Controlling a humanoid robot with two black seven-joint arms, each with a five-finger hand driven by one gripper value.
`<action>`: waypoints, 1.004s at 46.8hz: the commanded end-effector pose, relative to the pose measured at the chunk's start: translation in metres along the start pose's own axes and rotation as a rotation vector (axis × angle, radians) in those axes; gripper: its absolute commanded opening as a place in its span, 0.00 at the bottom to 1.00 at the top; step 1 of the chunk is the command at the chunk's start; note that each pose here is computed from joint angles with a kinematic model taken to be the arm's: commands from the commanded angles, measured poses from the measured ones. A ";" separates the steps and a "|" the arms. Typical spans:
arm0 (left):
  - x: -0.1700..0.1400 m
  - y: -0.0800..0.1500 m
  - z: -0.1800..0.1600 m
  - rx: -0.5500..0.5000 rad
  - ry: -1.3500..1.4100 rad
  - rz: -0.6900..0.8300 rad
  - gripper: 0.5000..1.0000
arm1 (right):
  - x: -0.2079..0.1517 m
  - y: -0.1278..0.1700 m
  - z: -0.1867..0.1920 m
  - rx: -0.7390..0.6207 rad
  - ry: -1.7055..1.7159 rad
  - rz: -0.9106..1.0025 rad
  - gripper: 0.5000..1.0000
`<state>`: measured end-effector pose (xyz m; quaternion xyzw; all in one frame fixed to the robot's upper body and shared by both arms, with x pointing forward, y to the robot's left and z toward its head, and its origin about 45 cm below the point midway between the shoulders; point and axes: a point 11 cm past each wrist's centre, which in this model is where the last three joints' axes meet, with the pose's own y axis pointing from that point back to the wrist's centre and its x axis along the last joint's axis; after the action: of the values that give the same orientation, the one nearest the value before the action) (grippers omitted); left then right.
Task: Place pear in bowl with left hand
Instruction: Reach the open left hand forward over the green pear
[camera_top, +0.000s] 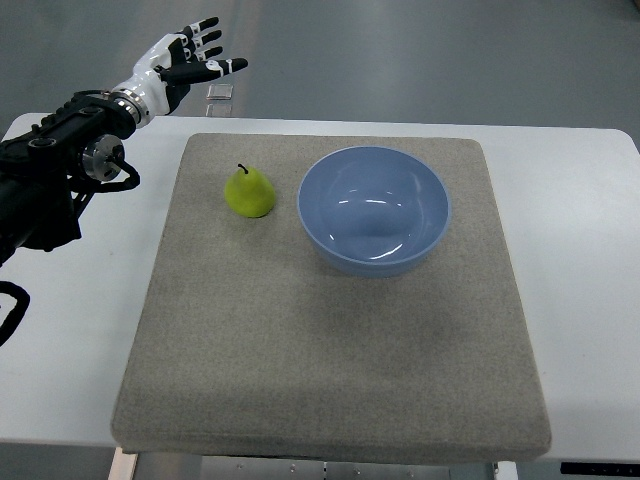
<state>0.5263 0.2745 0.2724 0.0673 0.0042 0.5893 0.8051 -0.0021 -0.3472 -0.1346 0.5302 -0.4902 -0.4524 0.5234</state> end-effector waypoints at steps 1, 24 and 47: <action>-0.004 0.000 0.004 0.009 -0.068 -0.049 0.98 | 0.000 0.000 0.000 0.000 0.000 0.000 0.85; -0.012 0.013 0.025 0.073 -0.438 -0.299 0.98 | 0.000 0.000 0.000 0.000 0.000 0.000 0.85; -0.046 0.043 0.051 0.096 -0.860 -0.564 0.98 | 0.000 0.000 0.000 0.000 0.000 0.001 0.85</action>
<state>0.4755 0.2374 0.3236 0.3173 -0.2605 0.2789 0.8682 -0.0020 -0.3472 -0.1346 0.5303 -0.4901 -0.4524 0.5234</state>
